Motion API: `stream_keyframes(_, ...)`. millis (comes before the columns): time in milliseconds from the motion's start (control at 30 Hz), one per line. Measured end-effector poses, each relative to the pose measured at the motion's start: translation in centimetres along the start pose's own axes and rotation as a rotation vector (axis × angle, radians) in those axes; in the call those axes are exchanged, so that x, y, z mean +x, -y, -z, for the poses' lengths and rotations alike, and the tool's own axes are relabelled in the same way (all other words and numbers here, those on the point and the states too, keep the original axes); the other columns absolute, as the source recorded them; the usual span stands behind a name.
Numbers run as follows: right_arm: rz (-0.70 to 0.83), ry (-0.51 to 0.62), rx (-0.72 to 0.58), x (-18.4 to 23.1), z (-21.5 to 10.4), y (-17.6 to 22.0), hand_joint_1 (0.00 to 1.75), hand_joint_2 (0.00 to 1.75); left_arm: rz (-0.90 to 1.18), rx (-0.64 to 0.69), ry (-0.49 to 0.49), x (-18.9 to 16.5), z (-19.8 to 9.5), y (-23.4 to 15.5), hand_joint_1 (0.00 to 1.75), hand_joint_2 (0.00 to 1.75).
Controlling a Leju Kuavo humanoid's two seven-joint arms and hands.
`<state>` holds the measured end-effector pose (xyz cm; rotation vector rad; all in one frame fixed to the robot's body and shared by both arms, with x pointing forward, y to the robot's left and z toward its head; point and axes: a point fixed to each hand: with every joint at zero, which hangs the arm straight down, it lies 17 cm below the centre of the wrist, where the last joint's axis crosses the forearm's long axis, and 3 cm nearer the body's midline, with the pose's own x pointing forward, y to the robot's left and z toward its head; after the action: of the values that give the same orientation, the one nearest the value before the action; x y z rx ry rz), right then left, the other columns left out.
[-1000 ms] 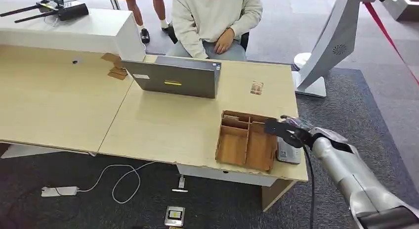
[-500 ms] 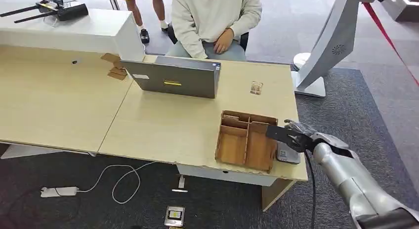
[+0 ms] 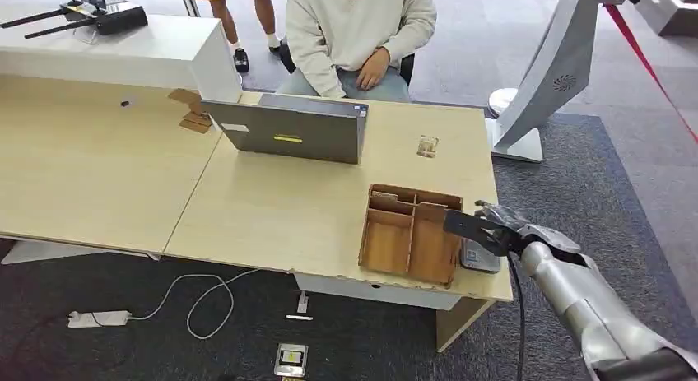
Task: Pass the card to the sensor for recognition and then transmit it.
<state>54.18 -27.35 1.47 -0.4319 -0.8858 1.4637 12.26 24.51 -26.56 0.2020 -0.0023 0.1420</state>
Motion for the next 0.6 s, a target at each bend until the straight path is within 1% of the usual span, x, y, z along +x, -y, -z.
stream_keyframes(467,0.0,-0.001,-0.004,-0.1,0.0,0.0,1.75,1.75,-0.004,0.0,0.0,0.1,0.0,0.0,0.0,0.0)
stream_keyframes(500,-0.004,-0.003,-0.038,-0.1,0.1,0.7,1.75,1.75,-0.012,-0.003,0.003,0.2,-0.1,0.1,0.0,0.0)
stream_keyframes(567,-0.038,-0.008,-0.295,0.2,0.1,6.1,1.75,1.75,-0.031,-0.001,0.024,0.6,-0.3,0.6,0.0,0.0)
stream_keyframes(600,-0.041,-0.007,-0.324,0.3,0.0,6.9,1.75,1.75,-0.033,0.0,0.026,0.7,-0.3,0.6,0.0,0.0)
